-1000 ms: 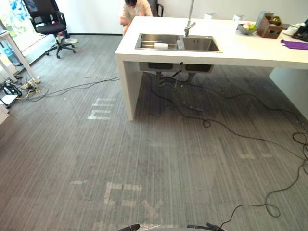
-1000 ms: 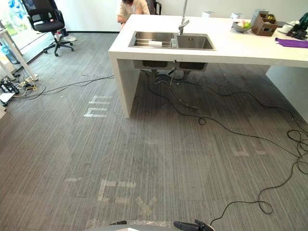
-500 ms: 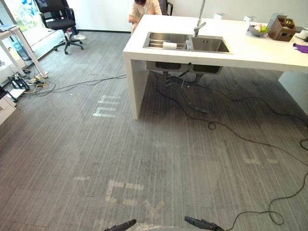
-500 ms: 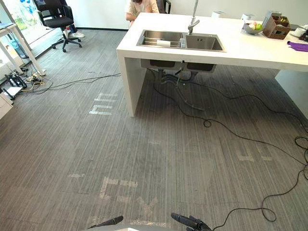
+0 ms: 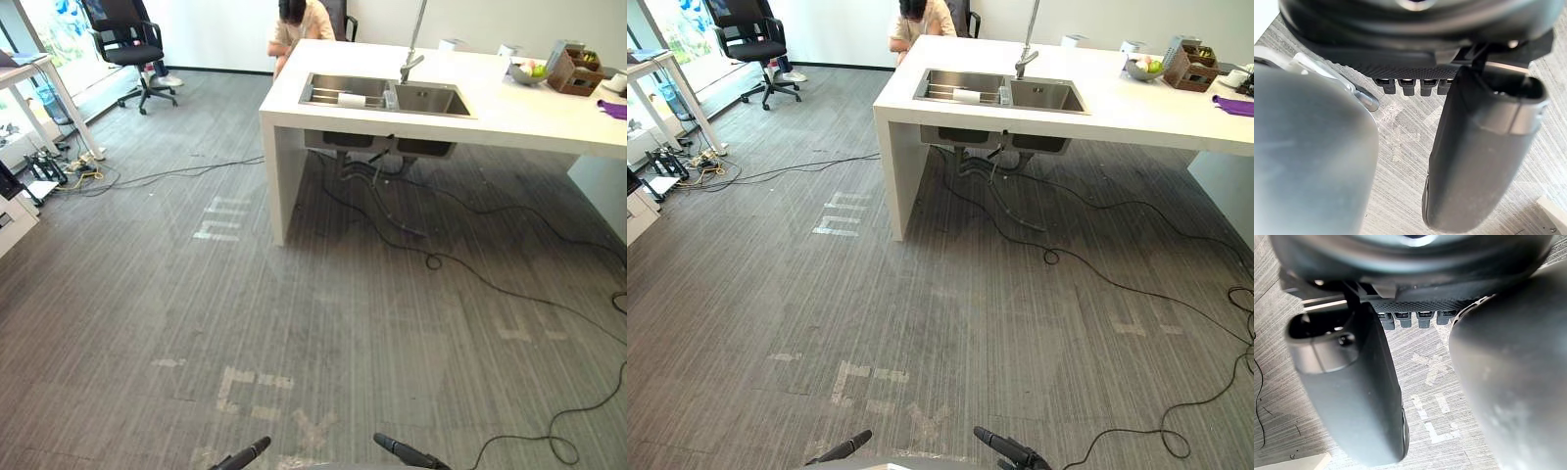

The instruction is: Walk over to the sink, pick up the cup, carry it to the dishwasher, place the cup inside the dishwasher, then close the dishwasher door

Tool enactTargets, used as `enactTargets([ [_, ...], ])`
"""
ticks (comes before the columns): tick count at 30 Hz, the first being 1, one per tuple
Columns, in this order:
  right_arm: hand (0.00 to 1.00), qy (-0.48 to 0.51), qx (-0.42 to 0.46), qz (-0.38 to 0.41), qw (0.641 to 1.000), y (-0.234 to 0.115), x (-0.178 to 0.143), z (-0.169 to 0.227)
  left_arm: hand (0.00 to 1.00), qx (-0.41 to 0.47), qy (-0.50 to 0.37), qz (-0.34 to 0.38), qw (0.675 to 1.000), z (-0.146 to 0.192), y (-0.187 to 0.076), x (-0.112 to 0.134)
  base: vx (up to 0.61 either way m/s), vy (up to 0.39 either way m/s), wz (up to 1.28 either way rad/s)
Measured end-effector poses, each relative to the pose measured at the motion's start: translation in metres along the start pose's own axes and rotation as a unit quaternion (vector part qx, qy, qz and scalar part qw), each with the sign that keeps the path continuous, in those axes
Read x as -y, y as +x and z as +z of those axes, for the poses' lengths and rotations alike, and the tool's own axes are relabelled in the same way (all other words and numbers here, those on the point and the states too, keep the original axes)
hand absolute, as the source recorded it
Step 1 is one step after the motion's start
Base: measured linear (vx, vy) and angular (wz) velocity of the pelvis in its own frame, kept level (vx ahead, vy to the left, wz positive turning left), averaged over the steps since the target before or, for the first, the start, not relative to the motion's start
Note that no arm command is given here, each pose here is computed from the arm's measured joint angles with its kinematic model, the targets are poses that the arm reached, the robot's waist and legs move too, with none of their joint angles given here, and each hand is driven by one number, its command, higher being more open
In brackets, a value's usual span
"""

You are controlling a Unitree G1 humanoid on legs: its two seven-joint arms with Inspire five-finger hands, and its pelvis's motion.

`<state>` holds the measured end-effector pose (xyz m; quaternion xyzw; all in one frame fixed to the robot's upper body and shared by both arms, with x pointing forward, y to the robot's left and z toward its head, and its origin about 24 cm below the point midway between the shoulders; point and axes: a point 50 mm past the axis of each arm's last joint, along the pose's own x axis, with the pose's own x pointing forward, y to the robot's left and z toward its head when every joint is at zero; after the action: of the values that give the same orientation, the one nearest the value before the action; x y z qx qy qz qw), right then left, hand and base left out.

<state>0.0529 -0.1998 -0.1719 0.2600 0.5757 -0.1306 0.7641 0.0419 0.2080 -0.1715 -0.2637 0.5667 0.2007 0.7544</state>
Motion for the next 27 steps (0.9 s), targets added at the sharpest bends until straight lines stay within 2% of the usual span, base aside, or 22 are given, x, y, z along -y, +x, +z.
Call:
enactTargets([
  [3, 1.0, 0.0, 0.004, 0.001, 1.0, 0.0, 0.0, 0.001, 1.0, -0.004, 0.017, 0.003, 1.0, 0.0, 0.0, -0.001, -0.06, 0.0, 0.08],
  [9, 1.0, 0.018, 0.09, 0.012, 0.996, -0.004, 0.0, 0.024, 1.0, -0.022, 0.033, 0.021, 0.999, 0.005, -0.003, -0.013, 0.0, 0.023, 0.3],
  [14, 1.0, 0.05, 0.084, 0.02, 0.995, 0.001, -0.009, 0.021, 1.0, -0.041, 0.026, 0.041, 0.998, -0.001, -0.004, -0.019, 0.13, -0.046, -0.02],
  [21, 1.0, 0.076, 0.046, 0.043, 0.995, 0.001, -0.01, -0.001, 1.0, -0.034, 0.015, 0.043, 0.998, 0.005, -0.004, -0.022, 0.23, -0.224, 0.0],
  [24, 1.0, 0.093, 0.064, 0.043, 0.993, -0.003, 0.0, 0.005, 1.0, -0.042, 0.003, 0.035, 0.999, -0.007, -0.002, -0.014, 0.38, -0.278, 0.25],
  [27, 1.0, 0.088, 0.07, 0.048, 0.993, -0.003, -0.003, 0.011, 1.0, -0.016, -0.01, 0.029, 0.999, -0.001, 0.0, -0.006, 0.49, -0.336, -0.01],
])
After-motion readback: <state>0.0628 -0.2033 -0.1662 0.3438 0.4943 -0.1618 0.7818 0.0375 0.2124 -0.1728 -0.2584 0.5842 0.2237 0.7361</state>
